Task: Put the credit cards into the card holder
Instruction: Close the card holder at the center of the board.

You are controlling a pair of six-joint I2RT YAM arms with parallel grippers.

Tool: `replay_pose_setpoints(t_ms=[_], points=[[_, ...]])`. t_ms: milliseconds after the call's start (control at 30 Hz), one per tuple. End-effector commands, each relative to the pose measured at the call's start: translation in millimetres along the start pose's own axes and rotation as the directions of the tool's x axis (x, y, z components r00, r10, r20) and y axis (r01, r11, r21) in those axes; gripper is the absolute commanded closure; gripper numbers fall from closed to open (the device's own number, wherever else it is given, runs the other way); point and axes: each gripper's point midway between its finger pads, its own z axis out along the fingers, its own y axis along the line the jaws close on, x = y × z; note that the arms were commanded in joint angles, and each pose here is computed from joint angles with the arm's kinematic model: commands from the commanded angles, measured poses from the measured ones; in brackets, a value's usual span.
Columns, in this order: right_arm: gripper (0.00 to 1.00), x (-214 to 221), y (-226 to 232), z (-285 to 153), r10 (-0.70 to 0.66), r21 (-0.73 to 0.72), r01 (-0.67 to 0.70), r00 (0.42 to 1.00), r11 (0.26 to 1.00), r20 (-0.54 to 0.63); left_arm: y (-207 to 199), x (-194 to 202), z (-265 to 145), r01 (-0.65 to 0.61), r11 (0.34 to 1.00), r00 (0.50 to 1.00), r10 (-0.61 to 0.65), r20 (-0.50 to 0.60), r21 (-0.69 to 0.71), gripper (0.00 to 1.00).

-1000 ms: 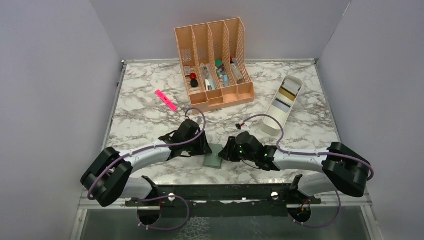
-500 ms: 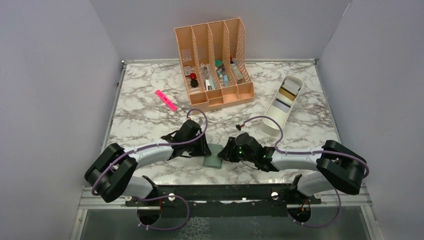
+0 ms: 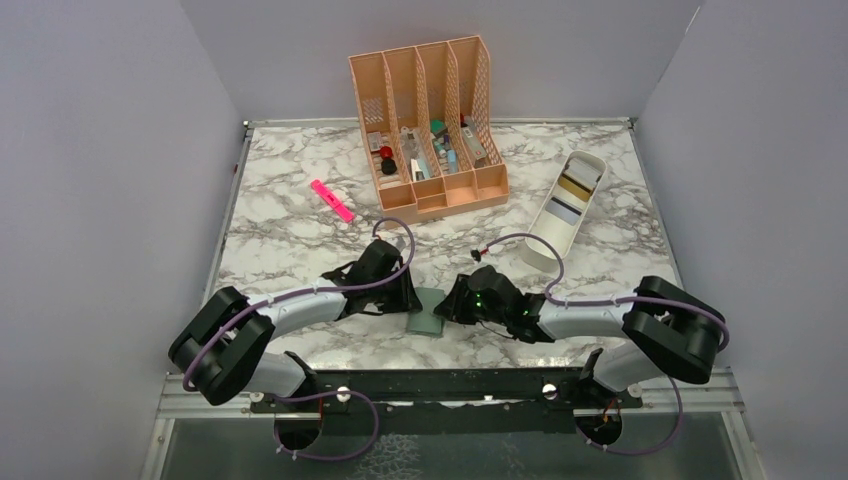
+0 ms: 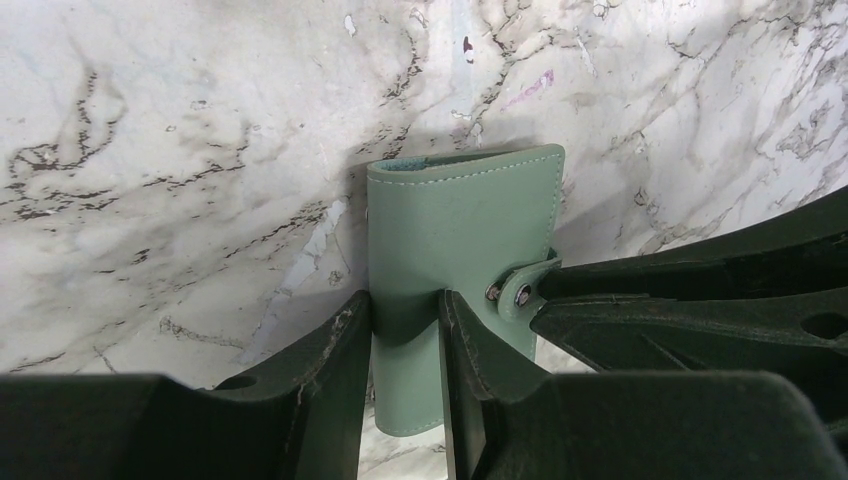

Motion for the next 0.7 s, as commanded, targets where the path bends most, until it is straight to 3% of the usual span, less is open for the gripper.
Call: replay_pose_setpoints(t_ms=[0, 667], points=[[0.77, -2.2, 5.1, 5.4, 0.025, -0.02, -0.024, 1.0, 1.0, 0.008, 4.2, 6.0, -1.6, 0.004, 1.0, 1.0, -0.004, -0.002, -0.016, 0.68], [0.8, 2.4, 9.5, 16.3, -0.017, -0.018, 0.017, 0.999, 1.0, -0.033, -4.7, 12.5, 1.9, 0.002, 1.0, 1.0, -0.002, -0.017, 0.03, 0.71]])
